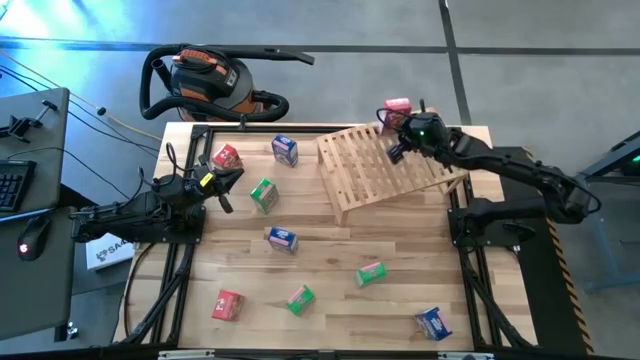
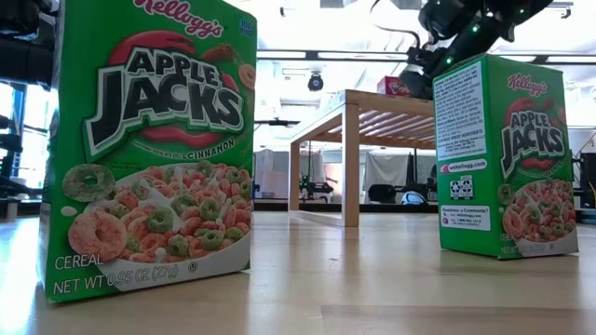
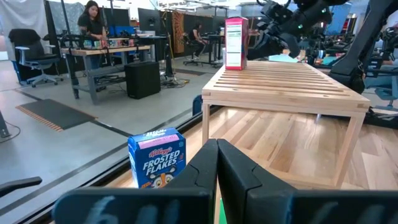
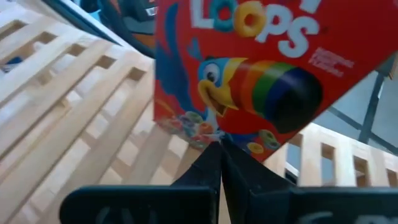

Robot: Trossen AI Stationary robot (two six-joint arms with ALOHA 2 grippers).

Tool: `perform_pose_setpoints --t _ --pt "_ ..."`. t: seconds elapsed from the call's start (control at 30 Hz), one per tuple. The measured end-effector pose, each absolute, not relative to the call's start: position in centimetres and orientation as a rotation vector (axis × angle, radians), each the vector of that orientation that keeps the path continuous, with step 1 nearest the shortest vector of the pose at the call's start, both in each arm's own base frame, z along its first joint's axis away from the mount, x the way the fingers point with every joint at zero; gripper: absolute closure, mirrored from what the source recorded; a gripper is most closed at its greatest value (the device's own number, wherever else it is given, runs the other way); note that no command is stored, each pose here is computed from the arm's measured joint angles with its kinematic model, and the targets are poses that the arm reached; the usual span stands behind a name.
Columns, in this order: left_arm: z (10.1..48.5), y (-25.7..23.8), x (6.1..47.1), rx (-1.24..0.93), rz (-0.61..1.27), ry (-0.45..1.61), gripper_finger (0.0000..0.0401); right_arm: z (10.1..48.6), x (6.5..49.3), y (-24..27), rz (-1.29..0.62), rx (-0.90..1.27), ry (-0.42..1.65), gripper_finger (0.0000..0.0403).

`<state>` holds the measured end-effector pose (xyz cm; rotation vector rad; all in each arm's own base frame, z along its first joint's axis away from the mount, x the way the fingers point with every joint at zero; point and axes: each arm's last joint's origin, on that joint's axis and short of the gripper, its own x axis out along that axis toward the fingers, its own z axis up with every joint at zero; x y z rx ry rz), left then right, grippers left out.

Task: Stack cereal on shelf
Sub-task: Put the middle right red cereal box on the shelf, then put the bottom right green cereal box on the shelf

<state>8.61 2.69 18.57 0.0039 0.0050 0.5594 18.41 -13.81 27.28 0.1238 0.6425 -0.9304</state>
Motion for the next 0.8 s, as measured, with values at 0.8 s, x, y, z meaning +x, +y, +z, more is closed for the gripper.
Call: perform_pose_setpoints --t 0.8 --pt "19.3 2.9 10.5 -0.200 0.483 -0.083 0.0400 31.7 19.0 -4.2 -0.198 0.062 0.761 0.0375"
